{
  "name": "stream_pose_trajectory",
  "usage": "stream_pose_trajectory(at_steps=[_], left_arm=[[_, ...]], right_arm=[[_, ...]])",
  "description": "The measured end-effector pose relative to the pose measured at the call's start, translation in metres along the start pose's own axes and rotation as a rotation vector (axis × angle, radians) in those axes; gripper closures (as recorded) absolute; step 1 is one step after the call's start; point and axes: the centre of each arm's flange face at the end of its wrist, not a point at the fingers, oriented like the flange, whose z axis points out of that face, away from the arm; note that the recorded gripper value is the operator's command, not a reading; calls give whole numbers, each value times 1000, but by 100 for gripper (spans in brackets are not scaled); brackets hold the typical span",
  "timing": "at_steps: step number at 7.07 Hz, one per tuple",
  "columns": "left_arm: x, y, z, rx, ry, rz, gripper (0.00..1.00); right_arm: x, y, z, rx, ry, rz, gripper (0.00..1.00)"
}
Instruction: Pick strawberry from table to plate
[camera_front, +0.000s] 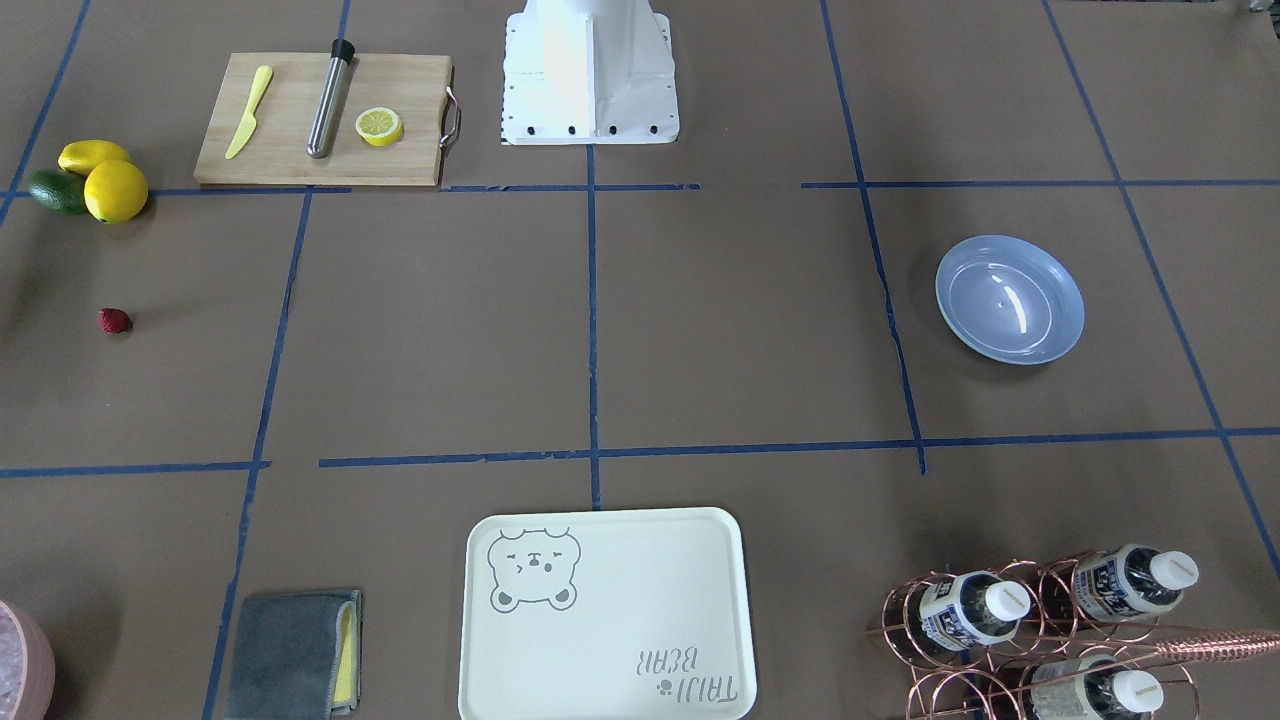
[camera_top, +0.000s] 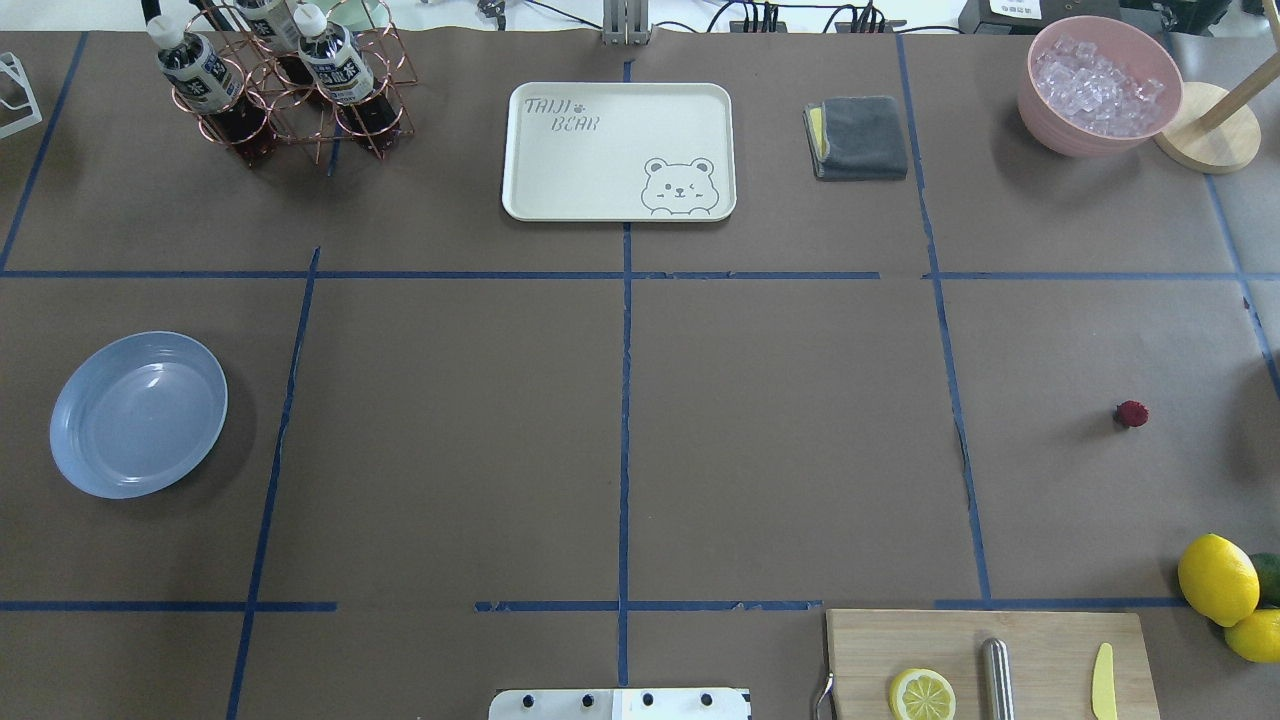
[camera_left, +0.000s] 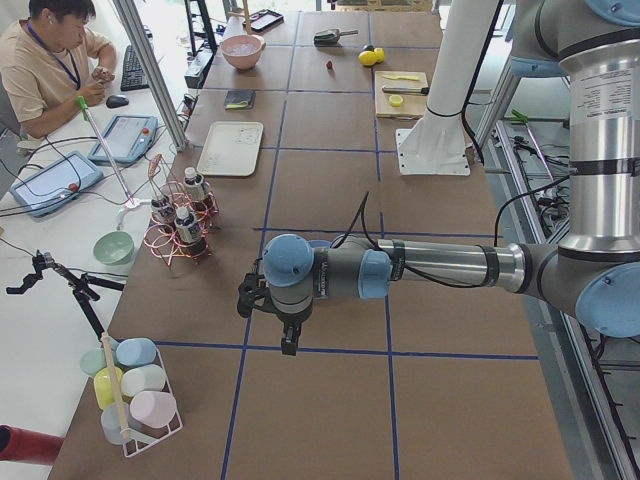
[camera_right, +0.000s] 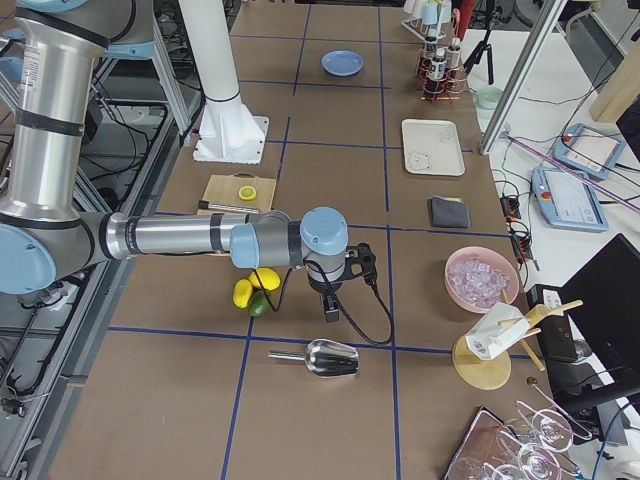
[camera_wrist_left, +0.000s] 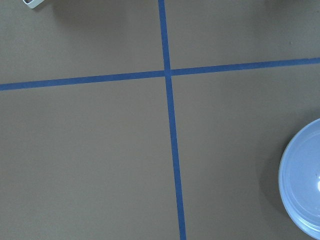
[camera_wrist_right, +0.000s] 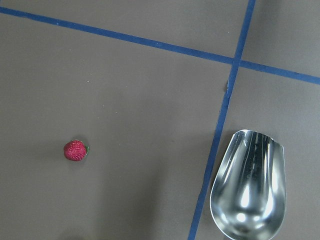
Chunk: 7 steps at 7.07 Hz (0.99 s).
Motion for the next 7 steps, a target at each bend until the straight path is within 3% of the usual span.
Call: stream_pose_trajectory(at_steps=[2,4,7], left_arm=[[18,-6,-11,27,-3,48,0],[32,-12,2,45,6,131,0],[57,-11,62,47,144,304,0]], right_arm=[[0,1,2,-2,-19,9,0],[0,2,3,-4,-28,12,0],[1,6,7,-8,-53,19,0]])
